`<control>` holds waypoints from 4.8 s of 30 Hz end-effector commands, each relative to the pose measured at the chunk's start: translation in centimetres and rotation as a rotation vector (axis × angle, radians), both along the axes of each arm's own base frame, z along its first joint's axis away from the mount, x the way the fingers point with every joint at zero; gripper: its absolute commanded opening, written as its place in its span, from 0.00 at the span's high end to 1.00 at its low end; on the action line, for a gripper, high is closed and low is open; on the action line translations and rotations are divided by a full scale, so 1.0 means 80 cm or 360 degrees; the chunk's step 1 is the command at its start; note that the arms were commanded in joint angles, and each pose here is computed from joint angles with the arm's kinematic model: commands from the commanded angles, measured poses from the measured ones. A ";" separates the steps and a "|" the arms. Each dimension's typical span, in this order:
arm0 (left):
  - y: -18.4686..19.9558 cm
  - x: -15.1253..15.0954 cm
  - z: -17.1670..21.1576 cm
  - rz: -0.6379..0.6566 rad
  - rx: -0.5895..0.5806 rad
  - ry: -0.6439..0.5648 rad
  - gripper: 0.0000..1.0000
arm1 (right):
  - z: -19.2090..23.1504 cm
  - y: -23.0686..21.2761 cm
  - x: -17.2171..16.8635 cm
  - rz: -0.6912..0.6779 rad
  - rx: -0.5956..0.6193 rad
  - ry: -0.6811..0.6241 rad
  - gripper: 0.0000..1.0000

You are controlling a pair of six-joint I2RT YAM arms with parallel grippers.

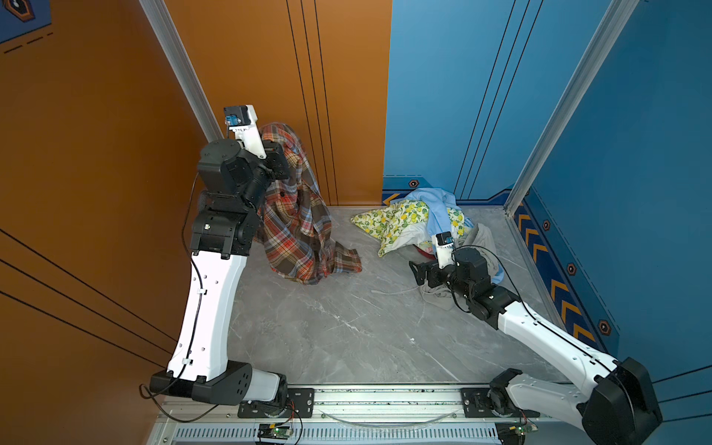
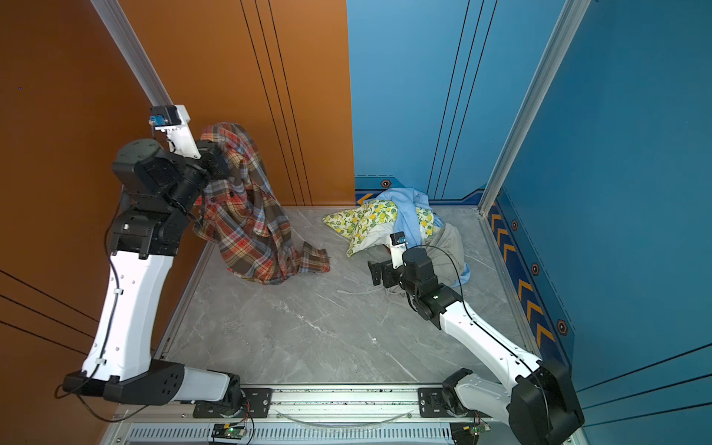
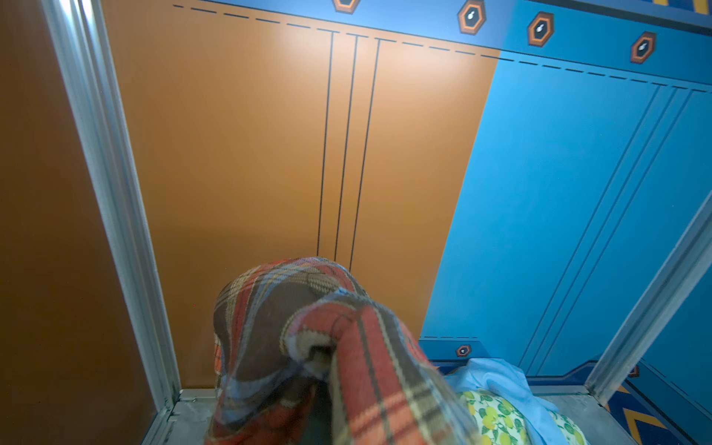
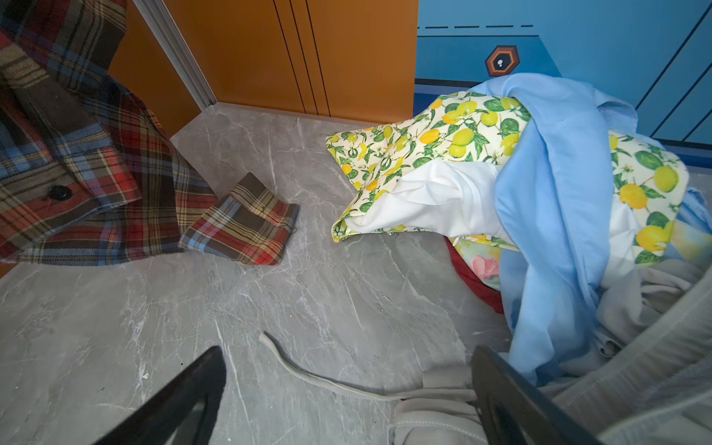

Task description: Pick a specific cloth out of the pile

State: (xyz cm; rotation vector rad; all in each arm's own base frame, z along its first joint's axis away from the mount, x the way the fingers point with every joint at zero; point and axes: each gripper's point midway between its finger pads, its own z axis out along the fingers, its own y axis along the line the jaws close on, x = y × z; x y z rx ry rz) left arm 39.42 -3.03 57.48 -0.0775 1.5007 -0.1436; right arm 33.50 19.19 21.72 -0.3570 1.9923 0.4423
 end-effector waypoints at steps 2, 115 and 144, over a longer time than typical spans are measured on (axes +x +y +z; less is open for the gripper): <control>0.036 -0.028 0.029 0.0028 -0.0123 -0.0110 1.00 | -0.007 0.005 0.002 -0.0007 -0.0060 -0.0009 0.00; 0.123 0.059 -0.690 0.1804 -0.1783 0.1426 1.00 | -0.062 0.025 0.026 0.0030 -0.0030 0.0080 0.00; 0.151 0.140 -0.627 0.1652 -0.1685 0.1304 0.48 | -0.049 0.048 0.025 0.0092 -0.0009 0.0080 0.00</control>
